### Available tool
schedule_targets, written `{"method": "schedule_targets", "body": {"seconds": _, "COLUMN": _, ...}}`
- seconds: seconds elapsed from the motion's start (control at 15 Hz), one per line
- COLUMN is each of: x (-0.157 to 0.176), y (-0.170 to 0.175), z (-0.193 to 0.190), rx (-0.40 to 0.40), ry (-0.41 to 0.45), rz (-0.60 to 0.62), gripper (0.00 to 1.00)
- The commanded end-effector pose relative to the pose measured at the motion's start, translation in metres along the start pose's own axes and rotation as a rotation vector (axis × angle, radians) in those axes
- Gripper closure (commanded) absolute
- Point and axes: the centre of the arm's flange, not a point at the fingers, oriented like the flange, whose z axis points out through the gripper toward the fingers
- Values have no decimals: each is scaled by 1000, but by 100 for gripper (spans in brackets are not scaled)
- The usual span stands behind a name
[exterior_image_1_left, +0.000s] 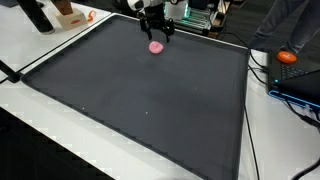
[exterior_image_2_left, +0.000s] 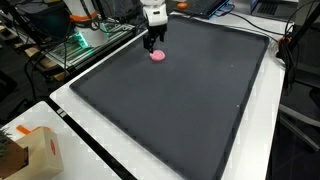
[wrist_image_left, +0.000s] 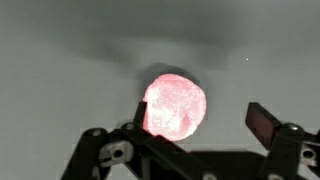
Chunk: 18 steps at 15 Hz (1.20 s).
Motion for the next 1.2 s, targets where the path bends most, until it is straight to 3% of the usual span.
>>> {"method": "schedule_targets", "body": {"seconds": 0.0, "x": -2, "y": 2, "z": 19, "rx": -28, "ry": 20, "rz": -29, "gripper": 0}}
{"method": "schedule_targets", "body": {"seconds": 0.13, "x": -1, "y": 4, "z": 23, "rx": -39, "ry": 32, "rz": -36, "gripper": 0}}
{"method": "schedule_targets", "body": {"seconds": 0.2, "x": -1, "y": 4, "z": 25, "rx": -42, "ry": 36, "rz": -40, "gripper": 25}}
{"method": "schedule_targets", "body": {"seconds": 0.33, "x": 0, "y": 5, "z": 27, "rx": -51, "ry": 42, "rz": -48, "gripper": 34}}
{"method": "schedule_targets", "body": {"seconds": 0.87, "x": 2, "y": 6, "z": 28, "rx": -69, "ry": 51, "rz": -76, "gripper": 93}}
{"method": "schedule_targets", "body": {"seconds": 1.0, "x": 2, "y": 6, "z": 28, "rx": -71, "ry": 50, "rz": -80, "gripper": 100}}
{"method": "schedule_targets", "body": {"seconds": 1.13, "x": 2, "y": 6, "z": 27, "rx": -69, "ry": 50, "rz": -81, "gripper": 98}}
